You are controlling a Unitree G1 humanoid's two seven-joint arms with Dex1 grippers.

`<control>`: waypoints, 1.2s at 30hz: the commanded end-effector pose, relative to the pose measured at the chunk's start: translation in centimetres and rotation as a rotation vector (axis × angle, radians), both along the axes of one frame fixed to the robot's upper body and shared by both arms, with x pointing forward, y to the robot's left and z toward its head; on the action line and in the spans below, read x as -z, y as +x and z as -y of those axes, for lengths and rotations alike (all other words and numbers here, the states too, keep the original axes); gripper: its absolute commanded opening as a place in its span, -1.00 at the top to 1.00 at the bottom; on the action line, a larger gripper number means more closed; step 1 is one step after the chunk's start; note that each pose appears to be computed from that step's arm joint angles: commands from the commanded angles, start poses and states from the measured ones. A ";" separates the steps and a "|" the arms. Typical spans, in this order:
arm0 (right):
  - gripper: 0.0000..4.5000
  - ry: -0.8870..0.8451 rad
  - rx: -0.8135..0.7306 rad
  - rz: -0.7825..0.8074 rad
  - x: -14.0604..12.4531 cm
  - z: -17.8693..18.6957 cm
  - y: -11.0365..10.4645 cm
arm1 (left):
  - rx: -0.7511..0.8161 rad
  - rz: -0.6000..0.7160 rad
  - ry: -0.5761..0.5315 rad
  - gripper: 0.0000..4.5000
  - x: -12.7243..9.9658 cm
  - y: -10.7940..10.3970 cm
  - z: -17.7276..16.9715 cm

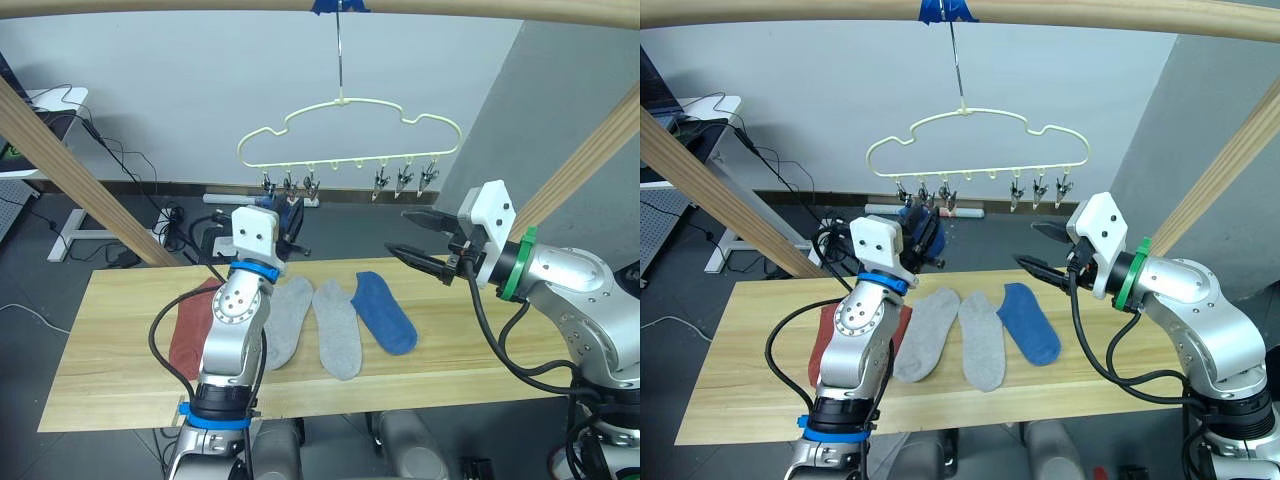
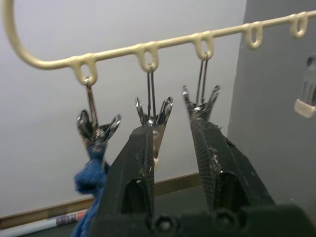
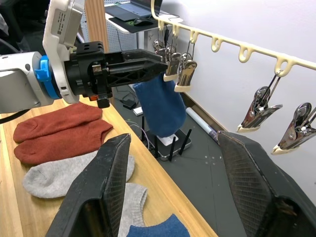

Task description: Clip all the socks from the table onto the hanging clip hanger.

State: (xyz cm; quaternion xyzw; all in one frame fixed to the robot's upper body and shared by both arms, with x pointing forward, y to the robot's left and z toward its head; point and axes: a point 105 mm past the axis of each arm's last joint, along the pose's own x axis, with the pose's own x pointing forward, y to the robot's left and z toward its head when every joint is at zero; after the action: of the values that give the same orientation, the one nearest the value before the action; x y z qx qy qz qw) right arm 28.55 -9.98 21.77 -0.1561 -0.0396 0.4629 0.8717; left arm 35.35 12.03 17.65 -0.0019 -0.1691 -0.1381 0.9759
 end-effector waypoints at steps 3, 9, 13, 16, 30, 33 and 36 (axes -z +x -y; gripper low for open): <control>-0.31 0.018 -0.004 0.051 -1.2 0.2 -0.4 | -0.005 0.002 0.010 0.42 -0.2 0.1 -0.2; -0.31 0.025 -0.008 0.054 -1.4 0.0 -0.4 | 0.009 -0.002 0.030 0.42 -0.4 1.2 -0.1; -0.31 0.032 -0.013 0.057 -1.6 -0.1 -0.4 | 0.007 0.011 0.026 0.42 -0.9 1.7 -0.1; -0.31 0.037 -0.023 0.054 -1.7 -0.2 -0.5 | -0.006 0.029 0.015 0.42 -1.4 2.1 -0.3; -0.31 0.072 -0.108 0.026 -1.9 -0.9 -1.5 | -0.008 0.085 0.002 0.42 -3.1 2.1 -0.3; -0.31 0.070 -0.109 0.024 -1.8 -0.9 -1.6 | -0.003 0.089 0.001 0.42 -3.2 2.1 -0.2; -0.31 0.069 -0.109 0.023 -1.8 -0.9 -1.5 | 0.001 0.092 0.001 0.42 -3.2 2.0 -0.2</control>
State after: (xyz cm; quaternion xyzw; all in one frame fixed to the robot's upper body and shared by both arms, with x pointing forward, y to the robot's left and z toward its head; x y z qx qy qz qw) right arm 27.69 -9.23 22.39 -0.1180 -0.0478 0.4995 0.8569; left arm 37.96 12.39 19.18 0.0052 -0.1779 -0.1329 0.9750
